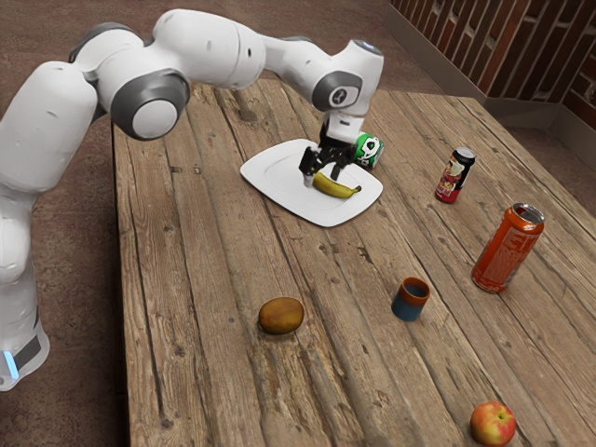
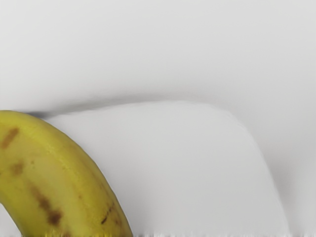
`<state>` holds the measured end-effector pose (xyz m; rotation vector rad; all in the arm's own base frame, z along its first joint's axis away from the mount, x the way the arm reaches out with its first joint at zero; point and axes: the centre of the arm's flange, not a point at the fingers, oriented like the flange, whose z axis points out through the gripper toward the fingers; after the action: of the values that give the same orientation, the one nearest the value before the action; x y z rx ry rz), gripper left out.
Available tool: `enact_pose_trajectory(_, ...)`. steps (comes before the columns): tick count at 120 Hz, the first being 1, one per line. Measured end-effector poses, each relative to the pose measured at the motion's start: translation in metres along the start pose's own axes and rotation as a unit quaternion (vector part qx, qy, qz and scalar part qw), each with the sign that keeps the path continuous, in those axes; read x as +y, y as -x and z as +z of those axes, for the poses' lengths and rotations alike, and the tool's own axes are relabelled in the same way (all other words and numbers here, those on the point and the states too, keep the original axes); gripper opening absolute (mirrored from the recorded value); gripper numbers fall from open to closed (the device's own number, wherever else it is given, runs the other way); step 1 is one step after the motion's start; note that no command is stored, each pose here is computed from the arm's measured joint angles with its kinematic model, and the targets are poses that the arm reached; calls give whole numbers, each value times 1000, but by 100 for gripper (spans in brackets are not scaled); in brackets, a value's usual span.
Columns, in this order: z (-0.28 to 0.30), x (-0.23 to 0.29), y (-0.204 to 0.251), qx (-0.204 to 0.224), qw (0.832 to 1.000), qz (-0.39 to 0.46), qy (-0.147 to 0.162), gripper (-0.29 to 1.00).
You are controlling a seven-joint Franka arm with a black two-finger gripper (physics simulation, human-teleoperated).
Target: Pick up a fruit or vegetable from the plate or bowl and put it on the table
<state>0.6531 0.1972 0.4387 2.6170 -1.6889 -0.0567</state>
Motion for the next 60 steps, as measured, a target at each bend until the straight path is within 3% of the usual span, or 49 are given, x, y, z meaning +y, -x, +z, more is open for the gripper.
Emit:
enact_pose_trajectory(43,11,-7,18,4,1000,-11,5,65)
enact_pose_trajectory(60,12,-8,19,5,1000,-12,4,48)
